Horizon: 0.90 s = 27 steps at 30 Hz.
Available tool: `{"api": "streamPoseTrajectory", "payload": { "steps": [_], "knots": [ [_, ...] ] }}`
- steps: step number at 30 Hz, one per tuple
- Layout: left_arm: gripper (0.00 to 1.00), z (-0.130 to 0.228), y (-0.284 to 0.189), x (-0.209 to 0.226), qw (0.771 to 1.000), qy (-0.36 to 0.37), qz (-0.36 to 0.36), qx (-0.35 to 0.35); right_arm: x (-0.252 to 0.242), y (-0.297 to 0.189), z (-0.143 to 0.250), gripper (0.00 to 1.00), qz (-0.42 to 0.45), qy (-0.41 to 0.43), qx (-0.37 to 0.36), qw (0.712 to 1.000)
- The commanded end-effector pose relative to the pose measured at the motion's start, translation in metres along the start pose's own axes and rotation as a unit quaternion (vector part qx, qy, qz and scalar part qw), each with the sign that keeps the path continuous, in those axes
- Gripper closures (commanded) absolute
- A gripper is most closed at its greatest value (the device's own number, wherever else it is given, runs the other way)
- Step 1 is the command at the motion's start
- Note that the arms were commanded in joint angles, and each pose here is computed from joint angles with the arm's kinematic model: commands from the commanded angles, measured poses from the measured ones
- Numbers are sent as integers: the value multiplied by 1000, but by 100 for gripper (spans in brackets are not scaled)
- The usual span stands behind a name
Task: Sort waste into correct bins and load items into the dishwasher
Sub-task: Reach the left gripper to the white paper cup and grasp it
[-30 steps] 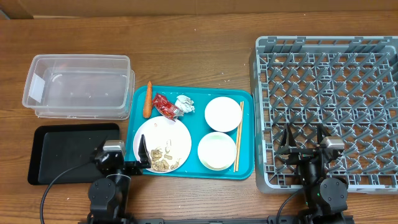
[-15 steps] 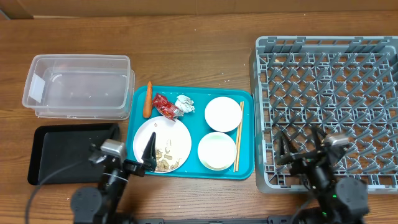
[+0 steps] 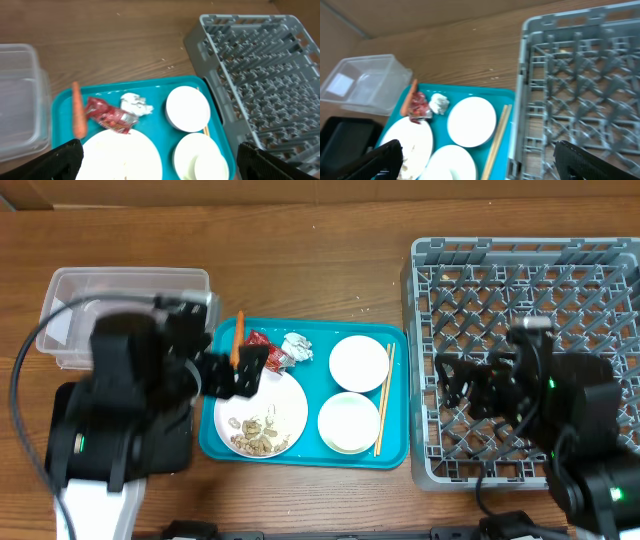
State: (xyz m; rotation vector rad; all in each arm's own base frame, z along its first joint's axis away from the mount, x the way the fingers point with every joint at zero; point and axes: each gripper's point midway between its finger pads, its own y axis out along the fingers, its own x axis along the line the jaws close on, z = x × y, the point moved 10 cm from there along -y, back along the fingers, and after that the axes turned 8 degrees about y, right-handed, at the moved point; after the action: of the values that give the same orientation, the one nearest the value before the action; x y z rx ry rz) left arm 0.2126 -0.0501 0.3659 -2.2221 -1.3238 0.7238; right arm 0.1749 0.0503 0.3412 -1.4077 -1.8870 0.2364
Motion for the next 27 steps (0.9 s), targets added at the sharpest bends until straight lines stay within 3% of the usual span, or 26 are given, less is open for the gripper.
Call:
{"api": "streamPoseTrajectory", "payload": {
  "steps": [1, 3, 7, 11, 16, 24, 27],
  "knots": [
    [0, -15, 25, -3, 995, -35, 82, 37, 7, 6, -4, 0, -37, 8, 32, 999],
    [0, -15, 41, -8, 985, -51, 153, 60, 5, 10, -5, 0, -29, 23, 37, 999],
    [0, -2, 75, -22, 973, -36, 181, 135, -8, 14, -6, 0, 30, 104, 32, 994],
    [0, 21, 109, -53, 964, 40, 135, 227, -25, 13, -6, 0, 104, 171, 15, 980],
    [0, 46, 140, -88, 945, 148, 50, 288, -47, 6, -5, 0, 160, 240, 3, 957],
    [23, 83, 186, -116, 910, 192, 44, 364, -75, -8, -2, 0, 221, 296, -6, 929],
    [36, 92, 203, -113, 902, 187, 38, 386, -77, -9, -1, 0, 226, 300, -3, 927]
  ]
}}
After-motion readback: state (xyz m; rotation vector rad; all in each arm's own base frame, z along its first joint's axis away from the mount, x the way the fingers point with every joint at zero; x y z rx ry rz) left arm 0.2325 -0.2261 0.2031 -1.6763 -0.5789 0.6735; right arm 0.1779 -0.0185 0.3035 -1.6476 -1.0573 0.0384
